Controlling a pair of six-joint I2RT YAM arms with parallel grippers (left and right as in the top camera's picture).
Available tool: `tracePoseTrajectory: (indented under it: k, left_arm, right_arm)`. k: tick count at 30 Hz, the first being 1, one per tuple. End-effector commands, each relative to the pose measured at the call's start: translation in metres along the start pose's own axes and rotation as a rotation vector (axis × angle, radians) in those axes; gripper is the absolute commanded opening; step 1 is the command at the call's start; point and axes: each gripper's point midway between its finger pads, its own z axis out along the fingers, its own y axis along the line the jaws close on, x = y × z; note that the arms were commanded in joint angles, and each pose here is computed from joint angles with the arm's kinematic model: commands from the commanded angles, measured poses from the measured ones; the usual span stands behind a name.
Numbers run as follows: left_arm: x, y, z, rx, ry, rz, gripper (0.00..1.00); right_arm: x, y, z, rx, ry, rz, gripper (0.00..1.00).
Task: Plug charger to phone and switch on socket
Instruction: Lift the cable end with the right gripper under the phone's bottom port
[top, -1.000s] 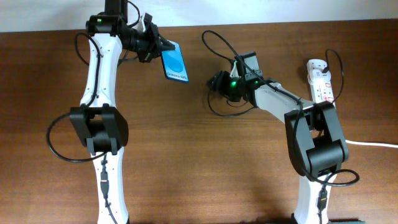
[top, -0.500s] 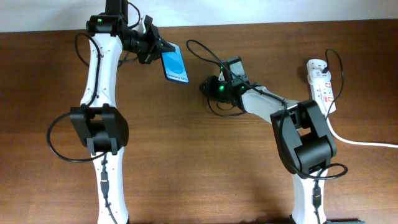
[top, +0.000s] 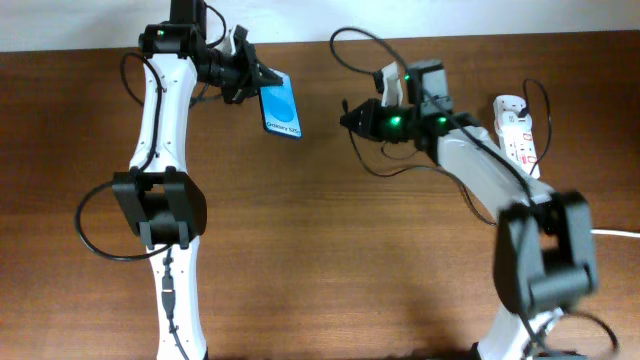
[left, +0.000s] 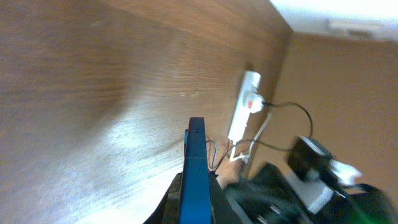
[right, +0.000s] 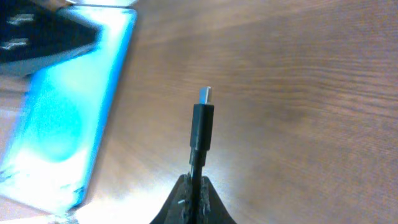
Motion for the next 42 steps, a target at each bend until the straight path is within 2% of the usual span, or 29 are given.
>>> tracePoseTrajectory:
  k: [1,3,6,9,12,17,20,22,25,26,30,34,42]
  left_arm:
    - [0.019,-0.047,-0.012,0.234,0.077,0.183,0.0]
    - [0.03,-0.066,-0.02,0.36,0.128,0.211,0.0]
    - [0.046,-0.09,-0.027,0.51,0.19,0.27,0.0]
    - [0.059,-0.103,-0.019,0.548,0.234,0.283,0.0]
    - [0.069,-0.109,-0.007,0.536,0.259,0.295,0.0]
    - [0.053,-0.107,0.0,0.471,0.221,0.249,0.0]
    - [0.036,-0.122,-0.003,0.498,0.182,0.273,0.0]
    - [0.027,-0.133,-0.007,0.513,0.173,0.236,0.0]
    - [0.011,-0.146,-0.01,0.515,0.127,0.183,0.0]
    - [0.003,-0.153,-0.013,0.522,0.093,0.177,0.0]
    - [0.0,-0.183,-0.023,0.588,0.077,0.206,0.0]
    - [0.008,-0.188,-0.015,0.587,0.103,0.192,0.0]
    - [0.024,-0.197,-0.003,0.595,0.15,0.233,0.0]
  right_arm:
    - [-0.011,0.064,-0.069,-0.066,-0.077,-0.211,0.04]
    - [-0.009,0.094,-0.127,-0.052,-0.147,-0.253,0.04]
    - [0.011,0.11,-0.194,-0.003,-0.207,-0.23,0.04]
    - [0.043,0.107,-0.221,0.048,-0.174,-0.181,0.04]
    - [0.062,0.085,-0.206,0.065,-0.094,-0.097,0.04]
    - [0.079,0.067,-0.162,-0.087,-0.046,0.0,0.04]
    - [0.07,0.102,-0.14,-0.249,-0.071,0.008,0.04]
    - [0.069,0.129,-0.116,-0.328,-0.046,-0.004,0.04]
    - [0.064,0.14,-0.075,-0.336,-0.05,0.084,0.04]
    - [0.059,0.142,-0.067,-0.312,-0.096,0.097,0.04]
    - [0.041,0.14,-0.068,-0.284,-0.195,0.134,0.04]
    - [0.025,0.149,-0.075,-0.313,-0.275,0.078,0.04]
    - [0.015,0.143,-0.082,-0.308,-0.307,0.056,0.04]
